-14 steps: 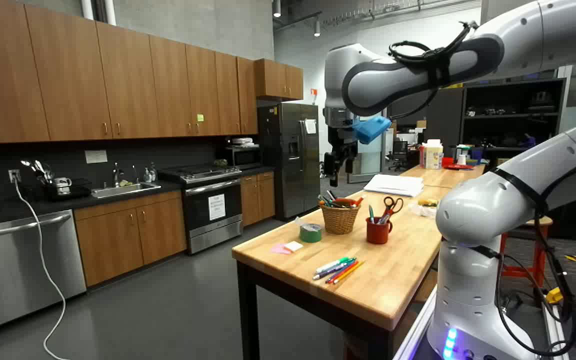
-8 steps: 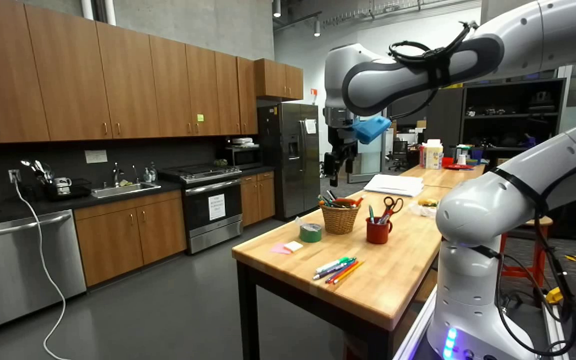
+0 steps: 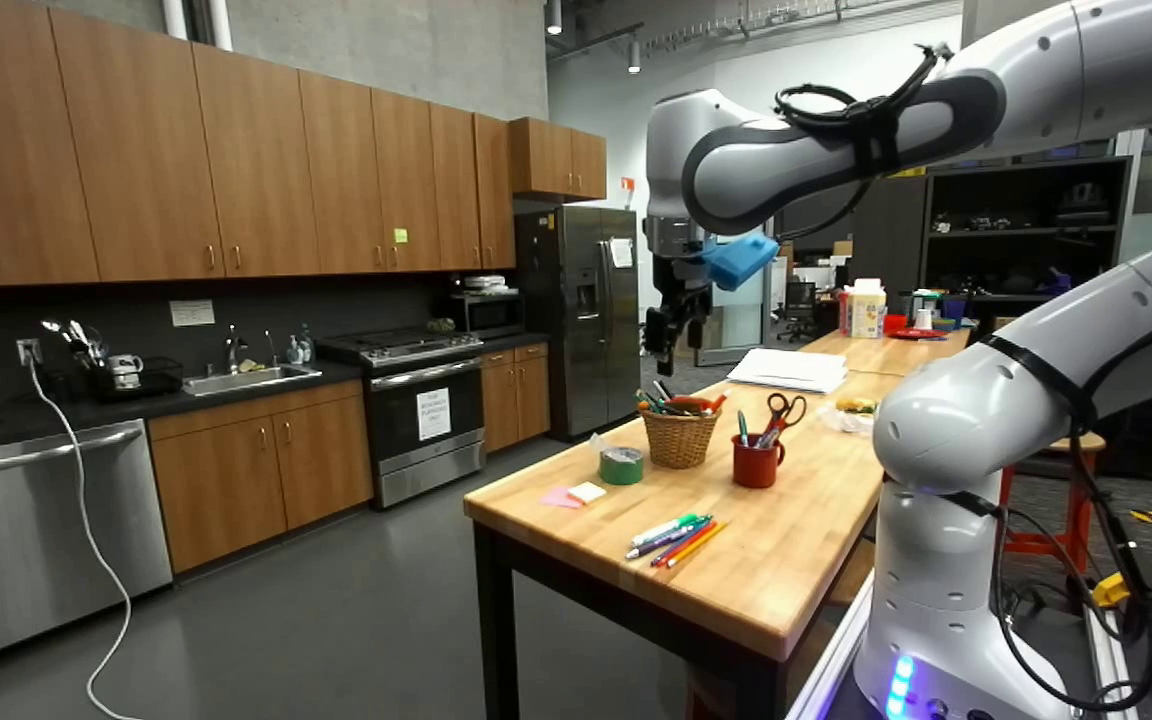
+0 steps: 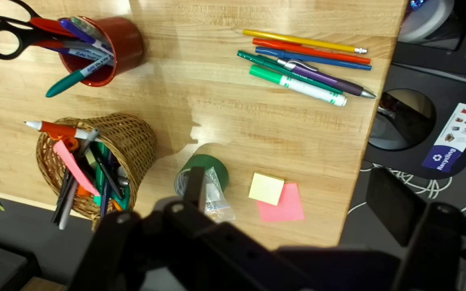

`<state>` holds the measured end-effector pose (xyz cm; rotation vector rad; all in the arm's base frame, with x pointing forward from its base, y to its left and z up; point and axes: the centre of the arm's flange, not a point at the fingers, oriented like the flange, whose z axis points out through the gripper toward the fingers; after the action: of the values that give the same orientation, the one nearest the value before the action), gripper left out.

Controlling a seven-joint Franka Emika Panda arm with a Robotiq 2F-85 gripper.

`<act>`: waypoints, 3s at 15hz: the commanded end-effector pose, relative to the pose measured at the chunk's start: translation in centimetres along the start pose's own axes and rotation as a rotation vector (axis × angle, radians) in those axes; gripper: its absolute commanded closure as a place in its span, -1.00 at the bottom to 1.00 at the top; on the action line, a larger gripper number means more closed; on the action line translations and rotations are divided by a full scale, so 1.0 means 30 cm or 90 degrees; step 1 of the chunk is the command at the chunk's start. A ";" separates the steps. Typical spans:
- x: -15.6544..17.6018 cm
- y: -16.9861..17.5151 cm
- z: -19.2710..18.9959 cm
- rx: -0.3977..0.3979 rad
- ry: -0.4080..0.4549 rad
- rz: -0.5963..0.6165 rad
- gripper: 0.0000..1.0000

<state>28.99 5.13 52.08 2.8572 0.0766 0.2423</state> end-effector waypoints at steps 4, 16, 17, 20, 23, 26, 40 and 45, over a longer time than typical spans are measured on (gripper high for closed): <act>0.054 -0.097 0.084 -0.005 -0.018 -0.073 -1.00; 0.076 -0.128 0.326 0.055 0.025 -0.352 -1.00; 0.076 -0.122 0.352 0.061 0.029 -0.377 -1.00; 0.089 -0.103 0.408 0.074 0.038 -0.449 -1.00; 0.109 -0.087 0.450 0.075 0.049 -0.513 -1.00; 0.120 -0.082 0.494 0.073 0.065 -0.560 -1.00; 0.046 -0.063 0.652 0.122 0.029 -0.635 -1.00; 0.151 -0.058 0.624 0.119 0.008 -0.622 -1.00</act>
<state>36.63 2.19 34.54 2.6068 1.4866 0.0403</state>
